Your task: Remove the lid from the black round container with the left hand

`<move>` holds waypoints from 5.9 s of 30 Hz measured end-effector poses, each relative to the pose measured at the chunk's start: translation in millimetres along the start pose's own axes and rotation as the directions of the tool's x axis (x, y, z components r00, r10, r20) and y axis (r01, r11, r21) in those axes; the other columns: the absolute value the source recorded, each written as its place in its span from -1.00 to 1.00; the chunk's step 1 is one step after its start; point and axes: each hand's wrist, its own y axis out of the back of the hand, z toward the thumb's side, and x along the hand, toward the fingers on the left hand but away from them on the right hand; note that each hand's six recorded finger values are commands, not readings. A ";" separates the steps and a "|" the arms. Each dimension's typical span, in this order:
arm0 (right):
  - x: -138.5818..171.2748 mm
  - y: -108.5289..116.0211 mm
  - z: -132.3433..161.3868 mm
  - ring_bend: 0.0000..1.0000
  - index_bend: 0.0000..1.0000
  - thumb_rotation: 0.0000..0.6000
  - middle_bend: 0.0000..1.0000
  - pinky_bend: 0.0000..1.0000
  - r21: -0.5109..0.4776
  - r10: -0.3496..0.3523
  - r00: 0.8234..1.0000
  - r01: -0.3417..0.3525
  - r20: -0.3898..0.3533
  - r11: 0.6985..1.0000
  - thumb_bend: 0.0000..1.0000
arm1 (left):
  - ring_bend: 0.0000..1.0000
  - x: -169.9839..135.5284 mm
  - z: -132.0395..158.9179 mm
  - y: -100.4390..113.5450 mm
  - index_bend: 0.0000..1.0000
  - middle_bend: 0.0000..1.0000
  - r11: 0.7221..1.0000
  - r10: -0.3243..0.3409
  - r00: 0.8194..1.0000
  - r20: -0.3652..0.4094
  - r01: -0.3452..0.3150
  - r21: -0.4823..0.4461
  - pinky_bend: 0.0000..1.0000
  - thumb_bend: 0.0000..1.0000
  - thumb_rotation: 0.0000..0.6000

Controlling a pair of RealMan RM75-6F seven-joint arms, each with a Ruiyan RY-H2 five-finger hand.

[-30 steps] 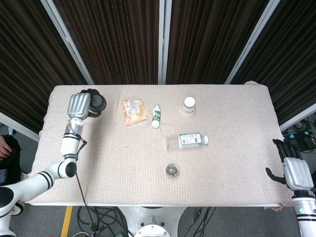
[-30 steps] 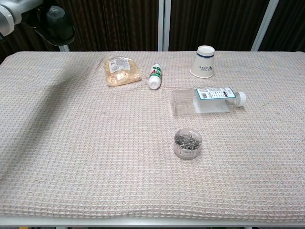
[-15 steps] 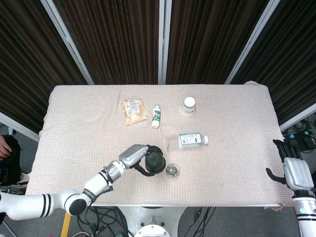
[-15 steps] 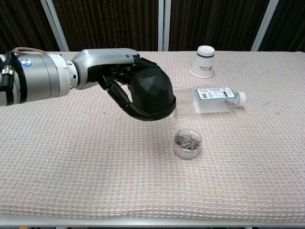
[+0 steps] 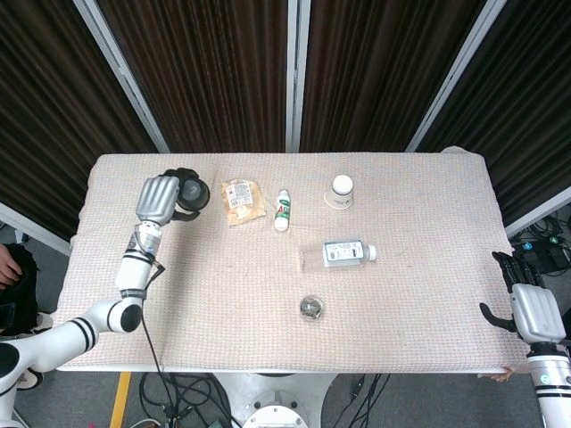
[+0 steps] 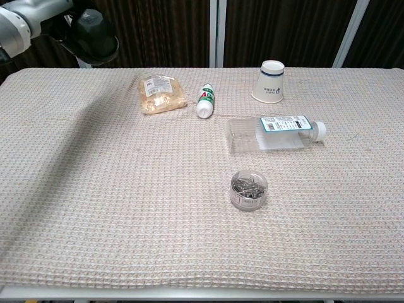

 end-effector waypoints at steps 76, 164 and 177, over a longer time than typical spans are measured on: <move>0.6 3.9 7.2 -1.00 -0.91 1.00 -0.88 -0.98 0.004 -0.012 1.000 0.012 -0.016 1.000 -0.59 | -0.74 -118.5 39.0 -115.3 -0.82 -0.54 0.926 -0.306 0.919 0.248 0.348 -0.148 -0.49 -0.81 1.00; 4.1 3.8 21.4 -1.00 -0.91 1.00 -0.88 -0.98 -0.005 -0.060 0.996 0.059 -0.063 0.998 -0.59 | -0.78 -260.4 -143.9 30.6 -0.69 -0.62 0.960 0.070 0.968 -0.240 0.000 0.279 -0.62 -0.93 1.00; 6.2 5.5 16.1 -1.00 -0.91 1.00 -0.87 -0.98 0.012 -0.069 0.996 0.070 -0.055 0.998 -0.60 | -0.78 -264.8 -142.9 28.2 -0.69 -0.62 0.967 0.067 0.968 -0.243 -0.003 0.255 -0.64 -0.93 1.00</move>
